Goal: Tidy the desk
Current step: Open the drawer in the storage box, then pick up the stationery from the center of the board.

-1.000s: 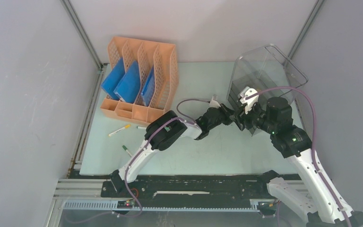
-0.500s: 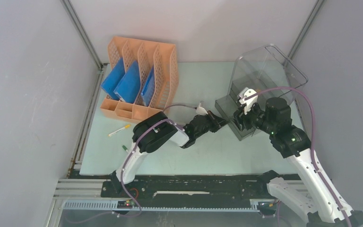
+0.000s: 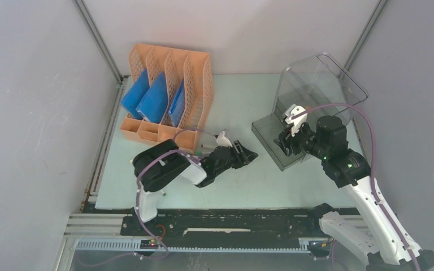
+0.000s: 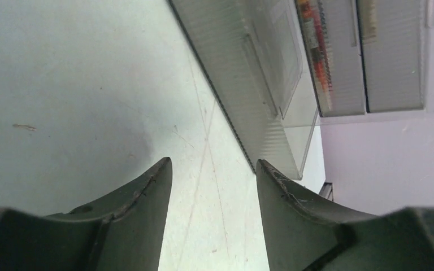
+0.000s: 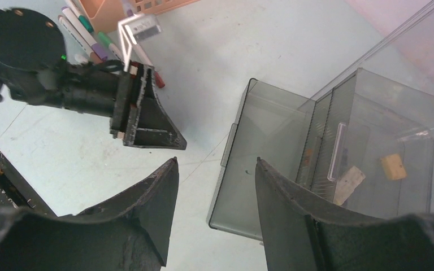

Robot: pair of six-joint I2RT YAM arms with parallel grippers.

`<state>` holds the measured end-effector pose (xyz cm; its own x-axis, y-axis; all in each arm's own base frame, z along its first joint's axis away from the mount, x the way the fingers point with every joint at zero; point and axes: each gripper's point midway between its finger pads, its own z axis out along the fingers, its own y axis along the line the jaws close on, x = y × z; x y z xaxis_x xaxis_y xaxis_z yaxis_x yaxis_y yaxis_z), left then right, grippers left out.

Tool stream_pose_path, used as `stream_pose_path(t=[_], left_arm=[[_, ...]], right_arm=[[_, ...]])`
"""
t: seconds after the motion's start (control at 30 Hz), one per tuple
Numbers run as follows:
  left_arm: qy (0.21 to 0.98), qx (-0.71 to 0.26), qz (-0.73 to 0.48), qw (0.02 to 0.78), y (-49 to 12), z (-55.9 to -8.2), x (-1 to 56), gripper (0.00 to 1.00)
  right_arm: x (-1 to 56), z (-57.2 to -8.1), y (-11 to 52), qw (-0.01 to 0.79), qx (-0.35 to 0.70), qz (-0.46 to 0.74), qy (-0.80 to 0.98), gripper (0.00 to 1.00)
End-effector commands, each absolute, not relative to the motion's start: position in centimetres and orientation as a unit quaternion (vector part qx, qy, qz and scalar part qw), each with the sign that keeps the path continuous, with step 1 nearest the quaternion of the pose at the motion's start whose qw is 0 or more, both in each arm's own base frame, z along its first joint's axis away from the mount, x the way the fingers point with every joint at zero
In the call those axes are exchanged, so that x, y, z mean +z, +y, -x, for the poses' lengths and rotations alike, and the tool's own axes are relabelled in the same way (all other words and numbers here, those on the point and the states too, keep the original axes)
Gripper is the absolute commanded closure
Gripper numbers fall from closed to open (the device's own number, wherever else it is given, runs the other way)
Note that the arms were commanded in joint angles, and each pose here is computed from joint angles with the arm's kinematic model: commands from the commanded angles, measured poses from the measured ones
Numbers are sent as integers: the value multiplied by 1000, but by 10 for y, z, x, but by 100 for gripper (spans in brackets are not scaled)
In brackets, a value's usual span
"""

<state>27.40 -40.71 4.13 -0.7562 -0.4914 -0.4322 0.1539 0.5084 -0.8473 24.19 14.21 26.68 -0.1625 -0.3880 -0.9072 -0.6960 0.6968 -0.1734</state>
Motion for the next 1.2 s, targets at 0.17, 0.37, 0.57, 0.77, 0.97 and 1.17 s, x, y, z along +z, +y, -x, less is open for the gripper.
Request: stream_pose_path(t=[0.17,0.37,0.57,0.77,0.97,1.17], left_arm=[[806,-410,19,428,-362,-259,77,38],[838,-300,-12,455,-314,-255,63,37],[860,-200,-55,466,-275,-253,62,34],[868,-133,-95,469,-251,-252,60,26],[877,-75,-133,456,-241,-254,51,22],[879,-57,-173,440,-246,-256,45,24]], right_arm=[[269,-245,145,542,147,366,742,40],[268,-245,146,539,148,368,743,40],[266,-245,147,536,148,370,744,40],[265,-246,147,535,148,370,745,40],[263,-246,147,532,149,370,747,40],[262,-247,146,531,149,370,748,40]])
